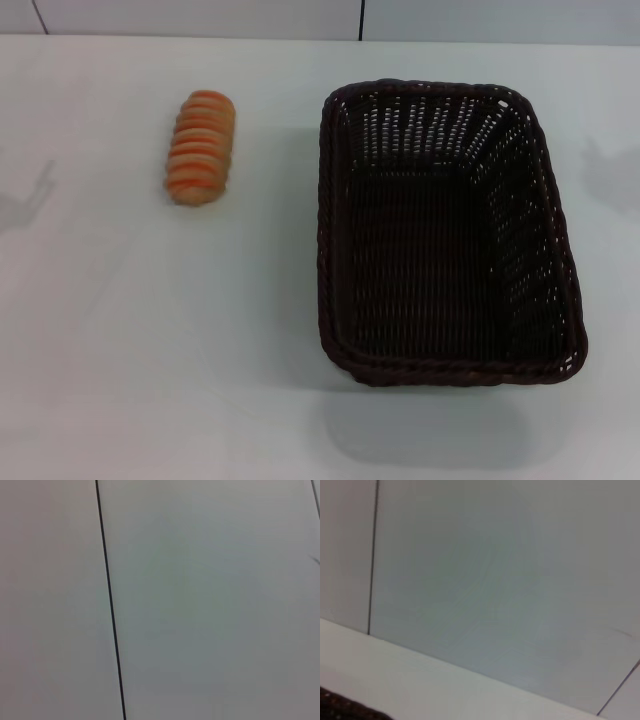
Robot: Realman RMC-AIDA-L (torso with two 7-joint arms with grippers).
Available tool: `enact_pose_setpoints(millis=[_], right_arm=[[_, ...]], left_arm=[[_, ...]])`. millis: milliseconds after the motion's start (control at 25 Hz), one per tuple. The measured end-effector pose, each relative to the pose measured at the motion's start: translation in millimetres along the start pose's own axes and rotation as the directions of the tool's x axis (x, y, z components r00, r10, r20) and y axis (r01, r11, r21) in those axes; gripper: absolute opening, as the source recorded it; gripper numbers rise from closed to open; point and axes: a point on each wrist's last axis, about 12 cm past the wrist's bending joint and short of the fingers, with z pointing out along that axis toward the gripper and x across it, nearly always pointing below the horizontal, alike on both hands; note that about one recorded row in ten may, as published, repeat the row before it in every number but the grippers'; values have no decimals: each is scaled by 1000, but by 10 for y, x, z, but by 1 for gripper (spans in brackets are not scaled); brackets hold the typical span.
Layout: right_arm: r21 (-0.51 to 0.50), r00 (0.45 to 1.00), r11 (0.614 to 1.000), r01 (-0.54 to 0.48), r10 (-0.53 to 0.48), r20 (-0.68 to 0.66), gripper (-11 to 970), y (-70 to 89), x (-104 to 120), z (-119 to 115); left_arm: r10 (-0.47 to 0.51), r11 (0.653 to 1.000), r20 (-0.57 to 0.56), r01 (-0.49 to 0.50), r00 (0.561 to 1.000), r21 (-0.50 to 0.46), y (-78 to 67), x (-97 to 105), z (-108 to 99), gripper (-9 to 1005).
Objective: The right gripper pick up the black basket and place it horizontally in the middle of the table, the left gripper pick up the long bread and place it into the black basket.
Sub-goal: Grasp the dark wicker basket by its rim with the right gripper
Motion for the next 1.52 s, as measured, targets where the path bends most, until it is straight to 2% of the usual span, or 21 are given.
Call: enact_pose_setpoints(millis=[440,560,600,680,720,800,840,880,960,1000,1280,1520], right_arm=[[-88,988,996,19,-32,-150,802,164,-266,-62],[-94,986,995,-25,9,-167,801,192,-293,-59],[-100,985,992,-74,57,-164,801,260,-294,-47],[-106,984,990,-97,80,-160,801,321,-291,-37],[-123,980,982,-142,122,-154,801,452,-256,-11],[-137,973,973,-187,164,-161,801,557,-209,27],[-137,973,973,-187,164,-161,801,557,-209,27],[-149,962,962,-228,199,-186,801,665,-157,86],[-151,958,958,-242,211,-195,801,697,-139,106],[-157,947,949,-274,238,-216,801,781,-86,130],[-168,921,927,-335,285,-264,801,951,37,37],[-142,902,928,-344,285,-323,801,944,137,-35]], left_arm=[[10,1000,7,-11,1000,18,-26,-31,37,738],[10,999,10,-10,1000,43,-88,-32,77,738],[19,999,11,-19,1000,49,-102,-24,106,738],[30,998,13,-31,999,50,-102,-23,123,738],[54,997,25,-55,998,54,-95,-39,181,738],[57,997,33,-59,998,48,-72,-59,207,738],[57,997,33,-59,998,48,-72,-59,207,738],[56,998,38,-57,998,32,-34,-73,209,738],[54,998,40,-55,998,23,-16,-80,210,738],[50,999,39,-50,998,-6,37,-82,205,738],[66,998,31,-65,997,-24,95,-82,206,738],[63,997,24,-62,998,-38,113,-65,167,738]])
